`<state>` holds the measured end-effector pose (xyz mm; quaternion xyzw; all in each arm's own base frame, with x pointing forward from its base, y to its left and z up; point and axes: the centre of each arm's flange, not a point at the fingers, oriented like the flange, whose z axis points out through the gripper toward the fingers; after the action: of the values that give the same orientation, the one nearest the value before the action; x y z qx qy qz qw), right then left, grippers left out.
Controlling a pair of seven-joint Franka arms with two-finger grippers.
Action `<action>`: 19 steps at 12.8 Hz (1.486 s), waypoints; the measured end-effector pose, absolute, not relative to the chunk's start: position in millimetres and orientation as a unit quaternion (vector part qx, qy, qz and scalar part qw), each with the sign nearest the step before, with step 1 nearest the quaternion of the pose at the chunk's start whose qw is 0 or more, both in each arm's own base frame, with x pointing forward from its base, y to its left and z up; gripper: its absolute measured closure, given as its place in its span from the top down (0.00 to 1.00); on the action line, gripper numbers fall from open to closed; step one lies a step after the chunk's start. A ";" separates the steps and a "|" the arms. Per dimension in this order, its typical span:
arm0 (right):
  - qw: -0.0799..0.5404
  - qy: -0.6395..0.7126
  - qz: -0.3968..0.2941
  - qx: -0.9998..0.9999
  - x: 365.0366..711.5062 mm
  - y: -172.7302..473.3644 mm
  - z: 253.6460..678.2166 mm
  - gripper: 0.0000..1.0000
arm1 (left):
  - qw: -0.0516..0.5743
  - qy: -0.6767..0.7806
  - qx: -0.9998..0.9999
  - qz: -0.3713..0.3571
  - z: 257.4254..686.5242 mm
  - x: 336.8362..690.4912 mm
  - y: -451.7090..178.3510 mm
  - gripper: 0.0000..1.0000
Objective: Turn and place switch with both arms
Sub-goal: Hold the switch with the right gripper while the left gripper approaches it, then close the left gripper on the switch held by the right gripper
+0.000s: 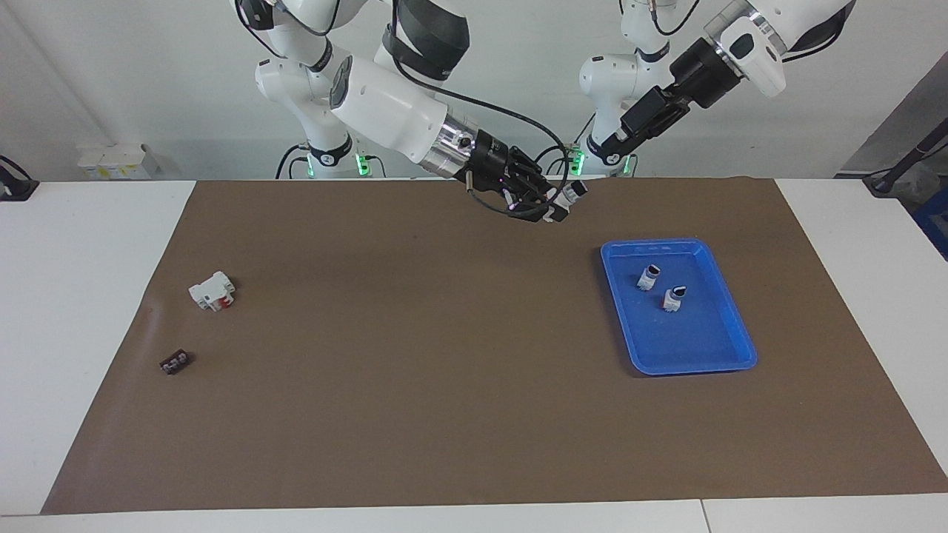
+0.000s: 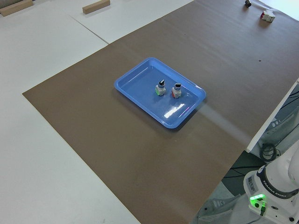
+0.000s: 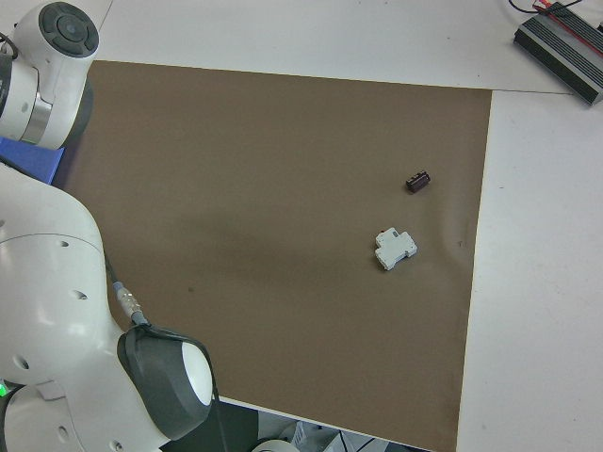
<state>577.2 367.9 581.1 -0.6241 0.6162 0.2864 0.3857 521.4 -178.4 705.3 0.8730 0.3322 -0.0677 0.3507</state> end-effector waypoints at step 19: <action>0.382 0.615 0.285 -0.628 575.8 369.7 578.7 0.41 | 0.361 0.377 0.851 -0.054 658.1 537.7 -195.3 0.37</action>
<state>575.8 369.7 578.7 -0.6279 0.6154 0.2847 0.3821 537.7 -195.3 658.1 0.8512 0.3766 -0.0544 0.3614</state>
